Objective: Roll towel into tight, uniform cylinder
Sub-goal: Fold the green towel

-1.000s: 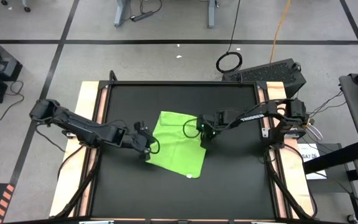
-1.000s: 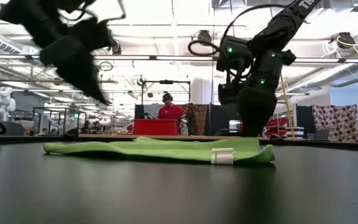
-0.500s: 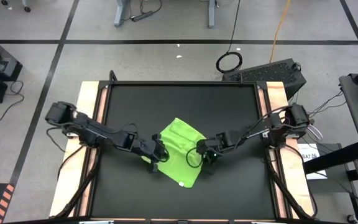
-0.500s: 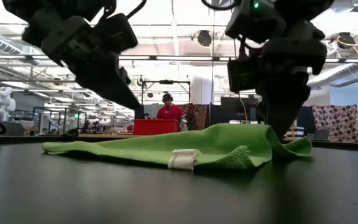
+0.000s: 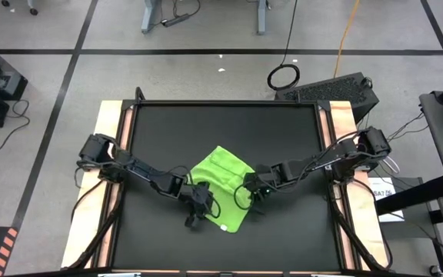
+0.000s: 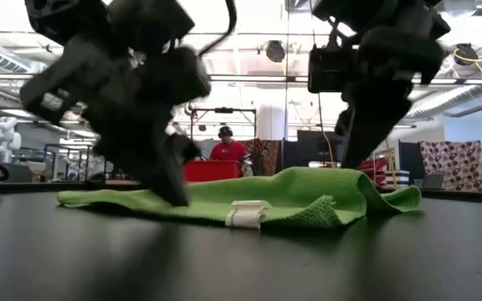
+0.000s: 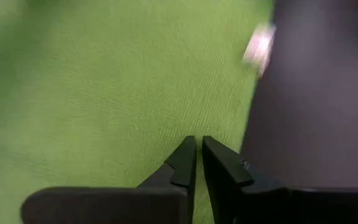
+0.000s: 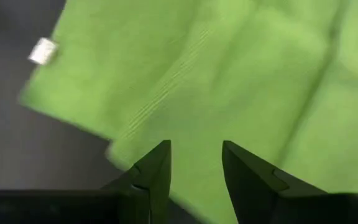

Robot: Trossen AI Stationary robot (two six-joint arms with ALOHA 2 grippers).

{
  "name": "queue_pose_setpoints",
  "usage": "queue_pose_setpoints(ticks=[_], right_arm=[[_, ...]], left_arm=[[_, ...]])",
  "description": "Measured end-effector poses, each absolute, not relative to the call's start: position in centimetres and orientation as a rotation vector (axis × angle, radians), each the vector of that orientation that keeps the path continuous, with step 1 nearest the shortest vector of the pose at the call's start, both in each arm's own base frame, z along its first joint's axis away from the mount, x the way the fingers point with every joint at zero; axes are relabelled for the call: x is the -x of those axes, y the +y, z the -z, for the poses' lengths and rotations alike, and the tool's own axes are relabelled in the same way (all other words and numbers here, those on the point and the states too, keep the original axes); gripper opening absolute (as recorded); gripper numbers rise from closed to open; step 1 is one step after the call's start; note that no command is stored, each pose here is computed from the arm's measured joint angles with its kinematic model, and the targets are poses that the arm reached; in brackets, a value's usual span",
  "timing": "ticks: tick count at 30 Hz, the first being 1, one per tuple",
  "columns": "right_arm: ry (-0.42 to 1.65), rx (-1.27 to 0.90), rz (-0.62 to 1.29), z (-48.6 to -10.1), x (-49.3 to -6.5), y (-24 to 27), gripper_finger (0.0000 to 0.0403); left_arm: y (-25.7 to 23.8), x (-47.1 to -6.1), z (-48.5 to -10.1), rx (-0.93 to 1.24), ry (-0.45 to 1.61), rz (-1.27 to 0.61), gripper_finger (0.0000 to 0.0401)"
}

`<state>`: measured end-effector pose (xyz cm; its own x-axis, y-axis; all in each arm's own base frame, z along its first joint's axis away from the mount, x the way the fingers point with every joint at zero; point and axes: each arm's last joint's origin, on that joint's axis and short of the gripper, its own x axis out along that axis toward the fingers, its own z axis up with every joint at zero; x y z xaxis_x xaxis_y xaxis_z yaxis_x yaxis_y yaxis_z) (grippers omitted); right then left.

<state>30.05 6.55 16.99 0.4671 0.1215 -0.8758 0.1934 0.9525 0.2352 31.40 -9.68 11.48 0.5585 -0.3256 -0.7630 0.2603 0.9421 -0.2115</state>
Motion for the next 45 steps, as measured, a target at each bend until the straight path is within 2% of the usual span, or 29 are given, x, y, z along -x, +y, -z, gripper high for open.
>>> queue_pose_setpoints(ticks=[7,15,24,31,41,45], right_arm=[[1.089,-0.2,0.053,-16.9,-30.1,5.4,0.0134],[1.118,-0.18,0.069,-15.9,-30.5,4.6,0.0134],[1.162,-0.129,0.104,-14.3,-30.8,4.2,0.0134],[1.319,-0.104,0.186,-14.1,-29.3,3.6,0.0134],[0.967,-0.126,0.099,-17.4,-31.3,3.7,0.0135],[0.826,-0.077,0.064,-18.2,-32.5,3.2,0.0152]], left_arm=[[-10.0,-29.4,-10.8,0.056,1.153,0.357,0.0034],[-10.7,-26.6,-12.1,-0.077,1.313,0.436,0.0033],[-10.2,-24.1,-12.7,-0.198,1.503,0.397,0.0033],[-9.9,-23.4,-12.8,-0.235,1.58,0.388,0.0033],[-9.9,-23.0,-12.9,-0.277,1.612,0.41,0.0033],[-10.0,-22.7,-13.0,-0.306,1.626,0.428,0.0033]])
